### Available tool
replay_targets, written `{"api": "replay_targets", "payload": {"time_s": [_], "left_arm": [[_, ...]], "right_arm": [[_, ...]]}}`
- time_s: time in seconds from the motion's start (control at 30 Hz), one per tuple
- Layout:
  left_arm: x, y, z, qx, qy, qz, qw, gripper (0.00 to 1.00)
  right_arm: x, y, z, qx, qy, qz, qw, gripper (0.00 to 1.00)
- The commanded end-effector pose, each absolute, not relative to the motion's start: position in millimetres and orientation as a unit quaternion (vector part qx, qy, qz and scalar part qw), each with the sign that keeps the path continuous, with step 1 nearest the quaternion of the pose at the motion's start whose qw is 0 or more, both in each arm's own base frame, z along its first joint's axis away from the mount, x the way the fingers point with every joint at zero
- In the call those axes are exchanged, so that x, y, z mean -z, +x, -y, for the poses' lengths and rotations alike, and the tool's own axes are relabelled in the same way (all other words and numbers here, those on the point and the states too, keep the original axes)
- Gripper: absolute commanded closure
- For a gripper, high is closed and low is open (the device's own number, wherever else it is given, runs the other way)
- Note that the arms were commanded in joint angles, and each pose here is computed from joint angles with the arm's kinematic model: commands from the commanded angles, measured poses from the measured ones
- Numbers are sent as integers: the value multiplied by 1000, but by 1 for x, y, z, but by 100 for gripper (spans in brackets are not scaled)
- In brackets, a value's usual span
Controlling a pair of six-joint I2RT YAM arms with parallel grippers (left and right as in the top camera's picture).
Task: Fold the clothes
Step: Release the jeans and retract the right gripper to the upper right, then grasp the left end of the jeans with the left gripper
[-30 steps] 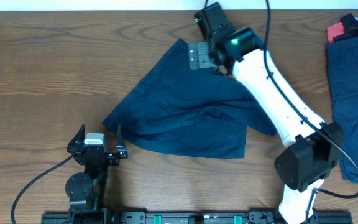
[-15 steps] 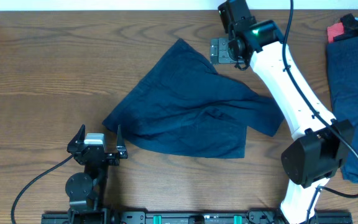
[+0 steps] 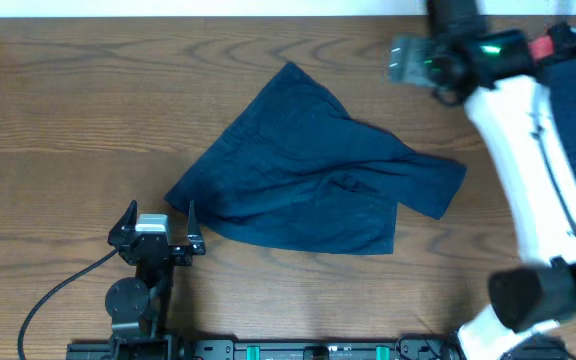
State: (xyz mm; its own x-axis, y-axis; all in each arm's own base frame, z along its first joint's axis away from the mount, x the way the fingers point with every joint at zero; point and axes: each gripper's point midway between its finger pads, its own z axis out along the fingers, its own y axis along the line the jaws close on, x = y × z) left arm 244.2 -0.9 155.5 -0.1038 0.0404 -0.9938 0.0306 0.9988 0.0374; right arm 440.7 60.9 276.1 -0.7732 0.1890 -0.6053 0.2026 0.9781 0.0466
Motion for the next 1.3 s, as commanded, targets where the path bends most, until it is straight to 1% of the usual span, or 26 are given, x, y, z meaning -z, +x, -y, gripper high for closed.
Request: {"api": "replay_targets", "payload": {"time_s": [0.0, 0.13, 0.27, 0.43, 0.5, 0.57, 0.67, 0.73, 0.8, 0.93, 1.07, 1.17, 1.27], "left_arm": [[-139, 244, 3, -2, 33, -756, 654, 2], [-139, 244, 3, -2, 33, -756, 654, 2], [-139, 244, 3, -2, 33, -756, 654, 2], [-139, 244, 3, -1, 33, -756, 654, 2], [-142, 245, 3, -1, 34, -753, 658, 2], [-144, 245, 10, 24, 34, -749, 662, 2], [-161, 241, 37, 98, 69, -726, 677, 2], [-180, 233, 61, 166, 108, -699, 687, 2], [-195, 226, 74, 208, 124, -680, 693, 2], [-222, 221, 75, 213, 123, -662, 708, 2], [-264, 222, 72, 204, 120, -655, 717, 2], [-279, 236, 72, 204, 118, -690, 684, 2], [-274, 258, 75, 205, 133, -755, 608, 2]], "right_arm": [[-318, 417, -40, 3, 123, -927, 354, 1], [-330, 388, -32, 6, 126, -930, 346, 1], [-330, 368, -34, 0, 119, -938, 324, 1], [-314, 345, -44, -22, 106, -958, 266, 1], [-305, 330, -44, -20, 103, -967, 231, 1], [-299, 316, -41, -12, 103, -974, 202, 1], [-294, 304, -40, -6, 102, -979, 178, 1], [-294, 303, -42, -13, 100, -980, 173, 1], [-294, 303, -47, -26, 98, -980, 171, 1], [-294, 304, -49, -32, 97, -979, 174, 1], [-295, 306, -51, -38, 97, -979, 178, 1], [-295, 307, -52, -41, 98, -978, 178, 1], [-295, 307, -52, -42, 100, -978, 177, 1]]}}
